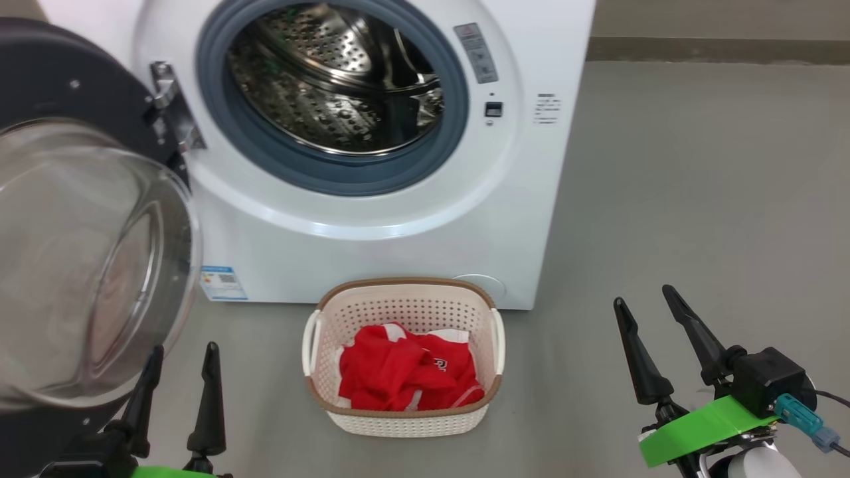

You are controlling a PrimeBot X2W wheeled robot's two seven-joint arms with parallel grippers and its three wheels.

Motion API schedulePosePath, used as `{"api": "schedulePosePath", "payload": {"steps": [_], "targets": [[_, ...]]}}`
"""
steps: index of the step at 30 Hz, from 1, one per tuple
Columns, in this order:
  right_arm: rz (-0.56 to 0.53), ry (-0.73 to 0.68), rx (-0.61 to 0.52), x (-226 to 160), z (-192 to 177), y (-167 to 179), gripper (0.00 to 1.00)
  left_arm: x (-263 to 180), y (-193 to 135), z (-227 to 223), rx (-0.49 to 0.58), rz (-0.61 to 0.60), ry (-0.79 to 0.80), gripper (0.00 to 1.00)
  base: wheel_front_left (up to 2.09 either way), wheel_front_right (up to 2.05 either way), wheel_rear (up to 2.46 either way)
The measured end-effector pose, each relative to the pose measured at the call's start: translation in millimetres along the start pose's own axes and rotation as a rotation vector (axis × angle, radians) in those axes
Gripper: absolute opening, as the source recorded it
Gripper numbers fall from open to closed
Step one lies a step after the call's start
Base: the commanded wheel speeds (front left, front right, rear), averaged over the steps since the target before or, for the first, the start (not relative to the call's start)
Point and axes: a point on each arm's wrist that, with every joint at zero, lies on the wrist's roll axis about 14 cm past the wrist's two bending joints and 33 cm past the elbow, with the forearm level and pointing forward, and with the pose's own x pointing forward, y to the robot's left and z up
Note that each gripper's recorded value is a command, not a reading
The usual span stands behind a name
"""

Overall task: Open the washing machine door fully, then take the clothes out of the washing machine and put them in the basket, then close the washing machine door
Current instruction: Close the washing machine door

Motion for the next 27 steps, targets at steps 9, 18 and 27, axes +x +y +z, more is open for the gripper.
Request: {"api": "schedulePosePath", "payload": {"steps": [9,18,27], "targets": [[0.142,0.035,0.005,17,-13,43,1.0,-21,38,13,0.03,0.125,-0.028,1.0,0.0,0.0,0.0],[0.242,0.055,0.029,28,-21,78,1.0,-42,64,25,0.062,0.213,-0.056,1.0,0.0,0.0,0.0],[0.332,0.07,0.043,37,-28,110,1.0,-67,91,35,0.086,0.314,-0.074,1.0,0.0,0.0,0.0]]}}
